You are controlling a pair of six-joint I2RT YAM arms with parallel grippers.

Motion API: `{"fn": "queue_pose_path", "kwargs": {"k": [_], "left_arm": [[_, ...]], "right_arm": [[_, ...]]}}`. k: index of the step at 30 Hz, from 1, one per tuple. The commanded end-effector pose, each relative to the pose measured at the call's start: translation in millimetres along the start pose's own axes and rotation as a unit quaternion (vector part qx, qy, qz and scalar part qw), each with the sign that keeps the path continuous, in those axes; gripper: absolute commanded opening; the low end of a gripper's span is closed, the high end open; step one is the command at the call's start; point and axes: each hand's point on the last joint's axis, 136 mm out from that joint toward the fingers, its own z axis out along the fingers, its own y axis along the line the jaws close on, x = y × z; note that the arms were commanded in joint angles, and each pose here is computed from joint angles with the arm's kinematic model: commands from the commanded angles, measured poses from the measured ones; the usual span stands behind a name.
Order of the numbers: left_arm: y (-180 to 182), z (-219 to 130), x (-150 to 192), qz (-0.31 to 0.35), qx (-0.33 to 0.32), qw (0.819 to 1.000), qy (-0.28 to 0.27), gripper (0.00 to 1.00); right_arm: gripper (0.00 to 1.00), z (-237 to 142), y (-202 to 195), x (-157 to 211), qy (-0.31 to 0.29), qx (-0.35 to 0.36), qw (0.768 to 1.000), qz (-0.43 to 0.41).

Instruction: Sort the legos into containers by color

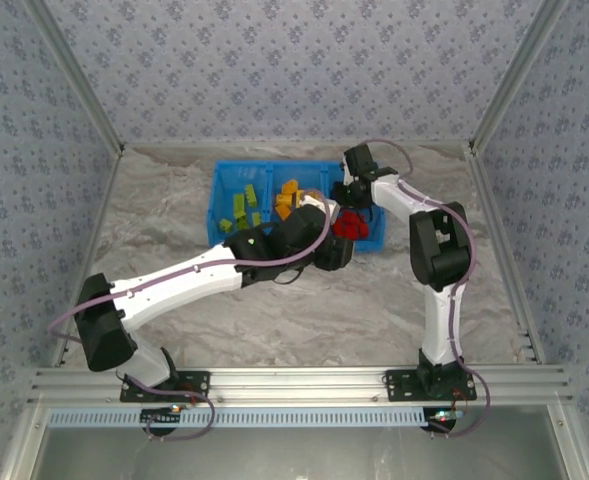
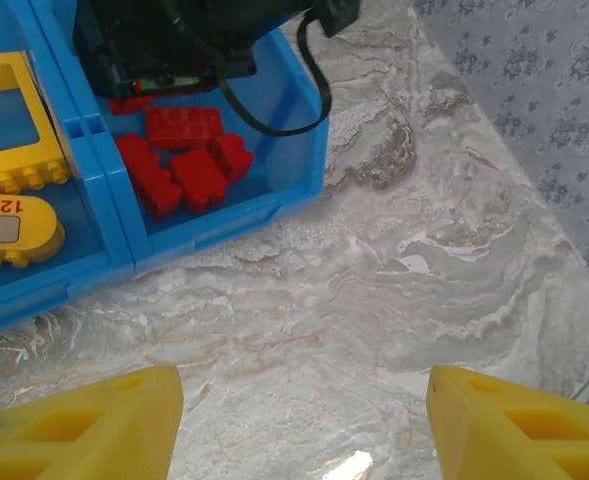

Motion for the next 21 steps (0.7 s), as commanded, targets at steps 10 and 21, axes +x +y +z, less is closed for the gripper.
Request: {"fn": "queue_pose_path", "kwargs": {"k": [10,21], "left_arm": [[-10.3,-18.1,-9.9,0.044,-0.033,0.998,-0.032,0.66],[22.9,-58.4,-11.8,0.032,-0.087,0.994,-0.051,0.68]], "right_arm": [[0.49,-14.8,9.1,-20.8,-0.031,-0.022,0.999,0.000],[0.47,-149.9,25.1,-31.7,-0.140,-0.019,0.990,-0.021]]}}
